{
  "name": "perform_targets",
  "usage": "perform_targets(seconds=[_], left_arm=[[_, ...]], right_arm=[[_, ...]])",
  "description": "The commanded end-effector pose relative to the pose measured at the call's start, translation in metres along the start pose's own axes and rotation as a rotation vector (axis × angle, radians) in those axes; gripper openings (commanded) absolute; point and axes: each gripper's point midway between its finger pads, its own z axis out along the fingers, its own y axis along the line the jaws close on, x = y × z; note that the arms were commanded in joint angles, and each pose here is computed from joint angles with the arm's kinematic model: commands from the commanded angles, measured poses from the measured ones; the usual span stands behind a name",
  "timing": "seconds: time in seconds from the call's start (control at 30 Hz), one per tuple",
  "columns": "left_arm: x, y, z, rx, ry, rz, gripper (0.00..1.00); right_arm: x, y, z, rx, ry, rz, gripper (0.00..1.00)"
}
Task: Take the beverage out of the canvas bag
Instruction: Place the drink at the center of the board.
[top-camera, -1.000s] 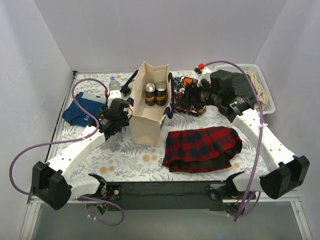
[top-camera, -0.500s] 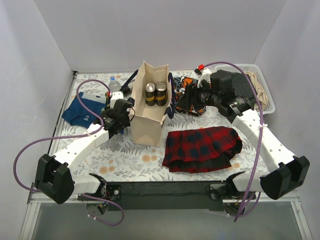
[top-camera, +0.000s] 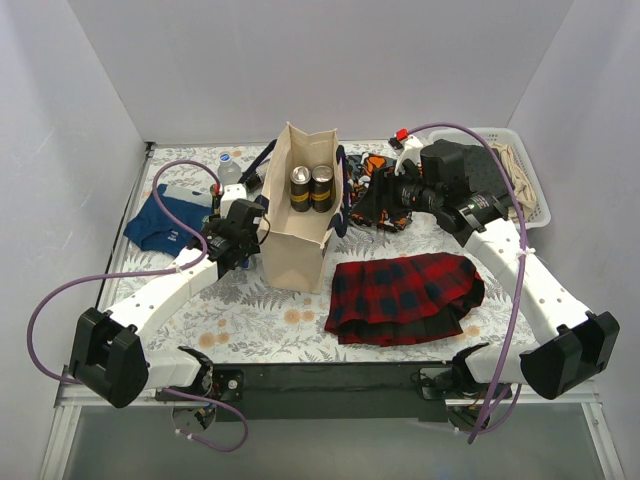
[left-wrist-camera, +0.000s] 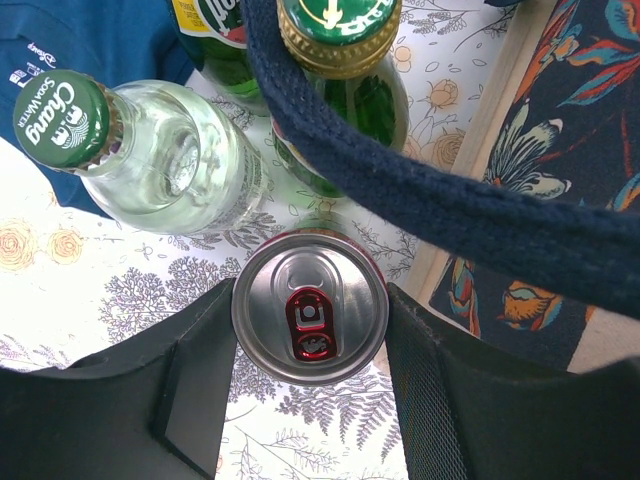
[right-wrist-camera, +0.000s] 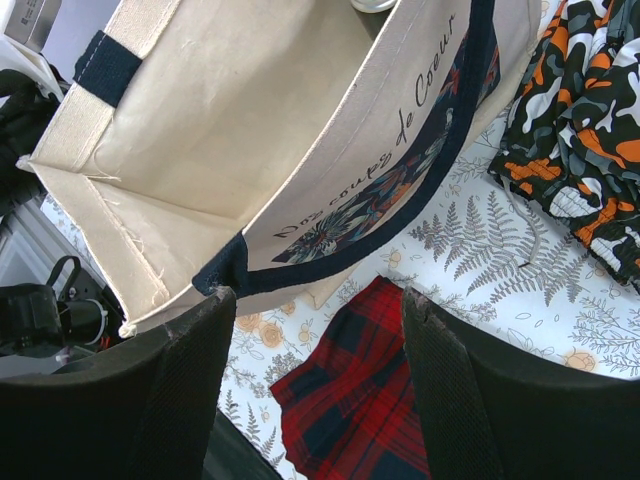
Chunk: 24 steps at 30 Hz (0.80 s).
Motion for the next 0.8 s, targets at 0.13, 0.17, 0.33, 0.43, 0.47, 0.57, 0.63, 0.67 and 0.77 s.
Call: perform_targets(seconds=[0.13, 0.17, 0.33, 0.43, 0.47, 0.57, 0.63, 0.67, 0.77], left_arm=[[-0.018, 0.006, -0.002, -0.029, -0.072, -0.05, 0.53], [-0.018, 0.006, -0.002, -0.03, -0.069, -0.048, 0.54], [-0.012, 0.008, 0.003, -0.05, -0.056, -0.049, 0.54], [-0.008, 0.009, 0.006, -0.057, -0.044, -0.054, 0.54], [-0.005, 0.009, 0.007, -0.057, -0.037, -0.053, 0.55], [0.0, 0.009, 0.011, -0.056, -0.021, -0.062, 0.56], [0.004, 0.01, 0.014, -0.065, -0.009, -0.056, 0.56], [0.004, 0.01, 0.015, -0.067, -0.005, -0.059, 0.57], [0.004, 0.012, 0.015, -0.072, -0.004, -0.061, 0.61]], right_arm=[[-0.01, 0.006, -0.006, -0.02, -0.04, -0.027, 0.73], [-0.011, 0.006, -0.005, -0.021, -0.041, -0.027, 0.73], [-0.011, 0.006, -0.006, -0.022, -0.041, -0.029, 0.73], [-0.011, 0.006, -0.006, -0.022, -0.041, -0.029, 0.73], [-0.01, 0.006, -0.005, -0.021, -0.038, -0.027, 0.73], [-0.009, 0.006, -0.005, -0.022, -0.037, -0.03, 0.73], [-0.008, 0.005, -0.005, -0.02, -0.034, -0.026, 0.73], [-0.008, 0.006, -0.005, -0.023, -0.034, -0.029, 0.73], [-0.007, 0.005, -0.004, -0.021, -0.033, -0.028, 0.73]])
